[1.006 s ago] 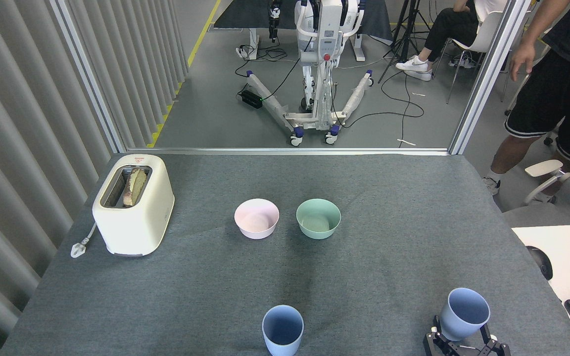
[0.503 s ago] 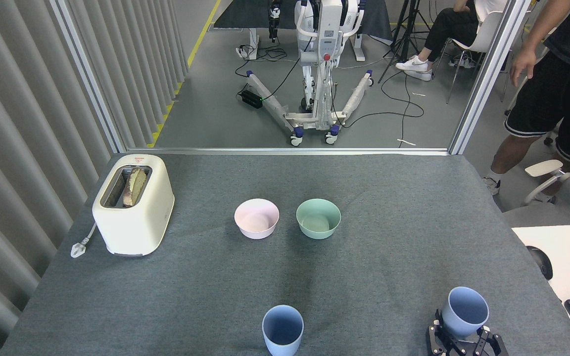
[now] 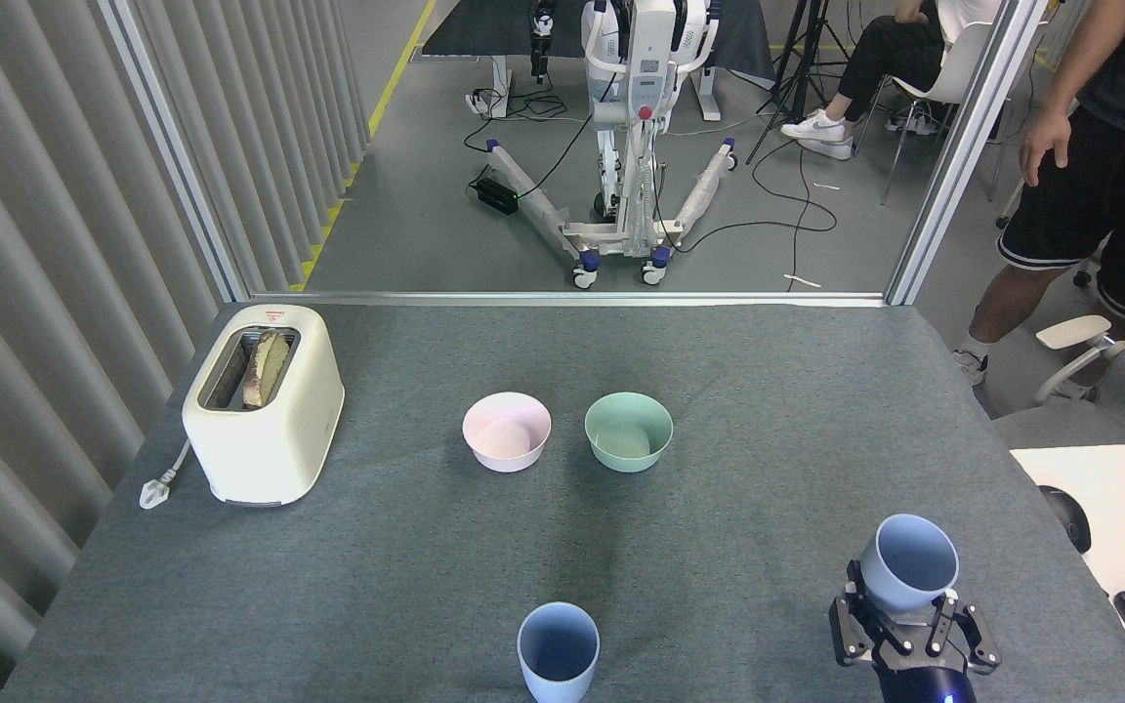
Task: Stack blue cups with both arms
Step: 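Lift the blue cup with the right gripper and carry it above the placed cup, then lower the held cup with the right gripper into the placed blue cup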
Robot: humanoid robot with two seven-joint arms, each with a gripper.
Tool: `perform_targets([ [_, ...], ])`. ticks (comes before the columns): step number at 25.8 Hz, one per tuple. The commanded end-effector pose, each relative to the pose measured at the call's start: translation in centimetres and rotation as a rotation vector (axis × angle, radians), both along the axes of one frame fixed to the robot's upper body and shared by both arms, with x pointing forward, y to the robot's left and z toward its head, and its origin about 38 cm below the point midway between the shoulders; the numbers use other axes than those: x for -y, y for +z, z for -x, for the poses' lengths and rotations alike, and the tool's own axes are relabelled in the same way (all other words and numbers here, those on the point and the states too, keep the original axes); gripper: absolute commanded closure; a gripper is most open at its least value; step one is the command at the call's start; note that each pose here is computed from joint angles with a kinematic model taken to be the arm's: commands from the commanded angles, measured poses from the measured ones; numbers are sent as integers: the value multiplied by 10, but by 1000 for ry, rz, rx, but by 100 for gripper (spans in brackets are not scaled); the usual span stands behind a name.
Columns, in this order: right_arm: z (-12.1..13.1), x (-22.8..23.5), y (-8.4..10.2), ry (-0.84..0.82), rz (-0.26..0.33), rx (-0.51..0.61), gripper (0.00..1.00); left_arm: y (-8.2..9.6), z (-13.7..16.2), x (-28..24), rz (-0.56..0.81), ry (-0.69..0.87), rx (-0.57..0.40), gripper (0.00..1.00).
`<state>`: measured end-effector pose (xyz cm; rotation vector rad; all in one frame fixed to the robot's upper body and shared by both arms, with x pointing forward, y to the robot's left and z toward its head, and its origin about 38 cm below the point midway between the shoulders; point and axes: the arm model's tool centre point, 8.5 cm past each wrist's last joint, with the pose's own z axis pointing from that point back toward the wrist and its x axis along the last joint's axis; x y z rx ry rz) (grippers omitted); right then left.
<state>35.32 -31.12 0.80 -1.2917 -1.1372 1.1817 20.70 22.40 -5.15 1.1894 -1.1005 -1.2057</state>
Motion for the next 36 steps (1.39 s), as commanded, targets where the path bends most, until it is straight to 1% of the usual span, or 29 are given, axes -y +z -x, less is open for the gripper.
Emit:
perform_targets([
  [1, -43, -46, 37, 108, -7, 24, 52, 0, -1, 1, 1, 1, 2, 0],
  [2, -51, -73, 42, 163, -11, 19, 52, 0, -1, 0, 0, 2, 0, 0],
  [4, -59, -121, 53, 251, 4, 21, 52, 0, -1, 1, 3, 4, 0, 0],
  [5, -63, -142, 60, 283, 23, 31, 52, 0, -1, 1, 3, 4, 0, 0],
  [7, -61, -186, 71, 351, 63, 44, 52, -1, -1, 1, 3, 6, -3, 0],
  [8, -58, -203, 76, 378, 75, 48, 52, -2, -1, 1, 0, 5, -5, 0],
  [11, -44, -233, 89, 448, 69, 55, 52, -3, -1, 0, 0, 9, -6, 0],
  [12, -34, -244, 90, 479, 66, 54, 52, -3, -1, 0, 1, 9, -7, 0],
  [14, -11, -269, 87, 532, 42, 43, 52, -5, 0, 0, 0, 10, -13, 0],
  [15, 0, -275, 82, 547, 33, 28, 52, -5, -1, 0, 0, 10, -13, 0],
  [17, 23, -283, 63, 568, 15, -25, 52, -5, -1, 0, 0, 10, -13, 0],
  [18, 31, -284, 57, 570, 11, -41, 52, -5, -1, 1, 2, 11, -13, 0],
  [22, 52, -287, 46, 566, -24, -77, 52, -6, -1, 0, 0, 10, -13, 0],
  [25, 55, -287, 43, 565, -28, -84, 51, -9, 0, 0, -2, 9, -25, 0],
  [29, 59, -287, 41, 568, -37, -74, 51, -9, 0, 0, -2, 9, -25, 0],
  [36, 59, -282, 37, 558, -31, -74, 51, -10, 1, -1, -4, 9, -26, 0],
])
